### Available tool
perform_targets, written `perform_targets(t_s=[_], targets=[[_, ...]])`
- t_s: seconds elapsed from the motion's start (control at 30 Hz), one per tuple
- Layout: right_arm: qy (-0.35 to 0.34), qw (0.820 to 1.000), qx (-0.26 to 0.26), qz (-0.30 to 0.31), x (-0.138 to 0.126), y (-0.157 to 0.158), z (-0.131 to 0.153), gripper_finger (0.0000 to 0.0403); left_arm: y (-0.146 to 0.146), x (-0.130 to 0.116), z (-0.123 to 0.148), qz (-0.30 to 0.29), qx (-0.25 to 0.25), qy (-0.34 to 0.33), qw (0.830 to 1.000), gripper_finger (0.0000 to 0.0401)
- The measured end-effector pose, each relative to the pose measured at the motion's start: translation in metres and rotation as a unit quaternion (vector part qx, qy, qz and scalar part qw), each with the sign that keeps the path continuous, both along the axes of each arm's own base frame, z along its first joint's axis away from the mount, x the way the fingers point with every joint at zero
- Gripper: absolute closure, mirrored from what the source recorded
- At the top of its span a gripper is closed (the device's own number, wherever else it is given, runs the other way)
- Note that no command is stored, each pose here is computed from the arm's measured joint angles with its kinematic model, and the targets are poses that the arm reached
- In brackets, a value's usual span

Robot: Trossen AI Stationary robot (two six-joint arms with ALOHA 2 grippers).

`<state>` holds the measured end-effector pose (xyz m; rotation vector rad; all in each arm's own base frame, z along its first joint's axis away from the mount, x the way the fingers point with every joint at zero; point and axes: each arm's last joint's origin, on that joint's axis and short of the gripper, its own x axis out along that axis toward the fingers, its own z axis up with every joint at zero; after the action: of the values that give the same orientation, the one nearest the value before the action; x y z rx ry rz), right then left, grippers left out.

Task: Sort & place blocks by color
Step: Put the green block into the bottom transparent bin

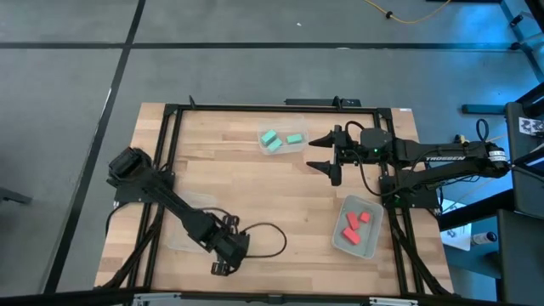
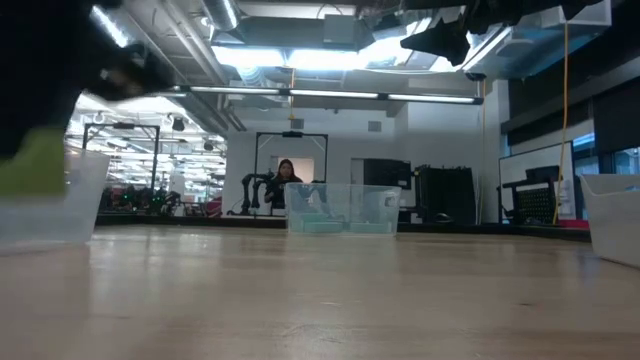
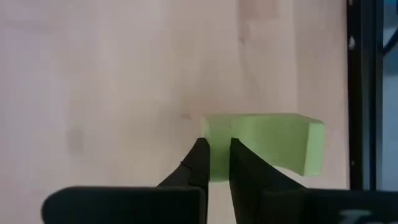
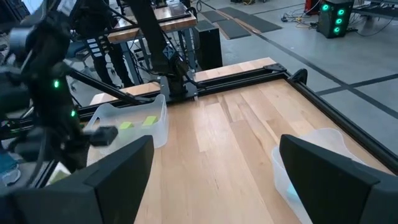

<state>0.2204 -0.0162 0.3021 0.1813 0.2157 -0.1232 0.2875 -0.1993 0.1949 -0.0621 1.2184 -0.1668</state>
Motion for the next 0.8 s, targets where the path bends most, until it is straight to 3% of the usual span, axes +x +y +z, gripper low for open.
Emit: perform_targets(t_s=[0.17,0.3,0.4,0.53,0.67,0.8], targets=[[0.0,1.0,0.0,0.001,0.0,0.0,0.0,0.0052,0.027,-0.006,0.046,0.049,0.028,-0.085,0.995,0.0379],[-0.001,1.0,0.001,0.007,0.0,0.0,0.0,0.0052,0.054,-0.012,0.084,0.115,0.056,-0.179,0.975,0.0379],[-0.002,1.0,0.006,0.029,0.0,0.002,0.0,0.0052,0.072,-0.021,0.106,0.161,0.071,-0.257,0.95,0.0379],[-0.003,0.998,0.013,0.057,0.0,0.003,0.0,0.0052,0.093,-0.034,0.119,0.196,0.053,-0.345,0.916,0.0379],[-0.003,0.997,0.018,0.081,0.0,0.005,0.0,0.0052,0.109,-0.044,0.116,0.21,0.002,-0.438,0.874,0.0379],[-0.008,0.995,0.021,0.096,0.0,0.006,0.001,0.0052,0.122,-0.05,0.102,0.213,-0.066,-0.53,0.818,0.0379]])
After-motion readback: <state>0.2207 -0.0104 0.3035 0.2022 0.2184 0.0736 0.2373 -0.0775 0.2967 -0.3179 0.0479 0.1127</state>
